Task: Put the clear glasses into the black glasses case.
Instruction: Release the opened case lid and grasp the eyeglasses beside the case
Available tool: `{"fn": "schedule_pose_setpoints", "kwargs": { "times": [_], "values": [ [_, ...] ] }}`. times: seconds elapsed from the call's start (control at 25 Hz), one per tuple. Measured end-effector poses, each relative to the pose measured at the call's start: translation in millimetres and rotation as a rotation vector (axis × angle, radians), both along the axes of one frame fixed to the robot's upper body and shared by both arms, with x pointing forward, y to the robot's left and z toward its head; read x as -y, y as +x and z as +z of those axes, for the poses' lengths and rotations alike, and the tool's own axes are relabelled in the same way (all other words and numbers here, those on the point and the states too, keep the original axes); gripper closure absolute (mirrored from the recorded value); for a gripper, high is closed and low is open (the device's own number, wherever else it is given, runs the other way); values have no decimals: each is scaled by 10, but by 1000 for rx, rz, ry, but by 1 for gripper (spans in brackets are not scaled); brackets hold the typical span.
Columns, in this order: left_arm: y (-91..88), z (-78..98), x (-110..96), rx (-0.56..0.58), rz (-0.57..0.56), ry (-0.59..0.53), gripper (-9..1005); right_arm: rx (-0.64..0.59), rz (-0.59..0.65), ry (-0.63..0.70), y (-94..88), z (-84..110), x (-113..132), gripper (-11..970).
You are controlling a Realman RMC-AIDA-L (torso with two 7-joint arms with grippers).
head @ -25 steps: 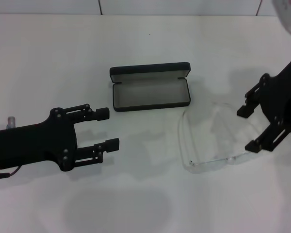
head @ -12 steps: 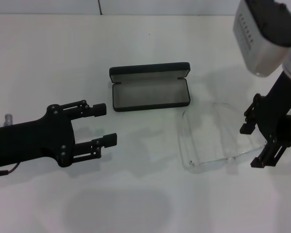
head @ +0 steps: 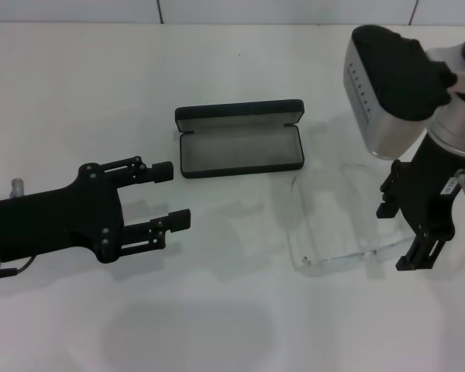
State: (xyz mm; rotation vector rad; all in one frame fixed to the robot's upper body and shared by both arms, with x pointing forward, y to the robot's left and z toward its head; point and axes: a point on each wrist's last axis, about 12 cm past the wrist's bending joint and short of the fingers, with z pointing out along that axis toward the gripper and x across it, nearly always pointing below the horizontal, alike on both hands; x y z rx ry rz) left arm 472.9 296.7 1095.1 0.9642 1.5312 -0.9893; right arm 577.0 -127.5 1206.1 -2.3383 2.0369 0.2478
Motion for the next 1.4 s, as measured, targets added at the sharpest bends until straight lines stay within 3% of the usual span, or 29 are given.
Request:
{"fn": "schedule_pose_setpoints", "kwargs": {
  "times": [0.48,1.04,1.4],
  "values": [
    [27,6,19,5,2,1,308,40,69,20,-54,-289,-155,177],
    [47,15,30,8,0,2,312,49,120,-16,-75,-418,-165,212],
    [51,17,31,11,-1,2,314,54,112,-7,-60,-425,-155,611]
  ]
}}
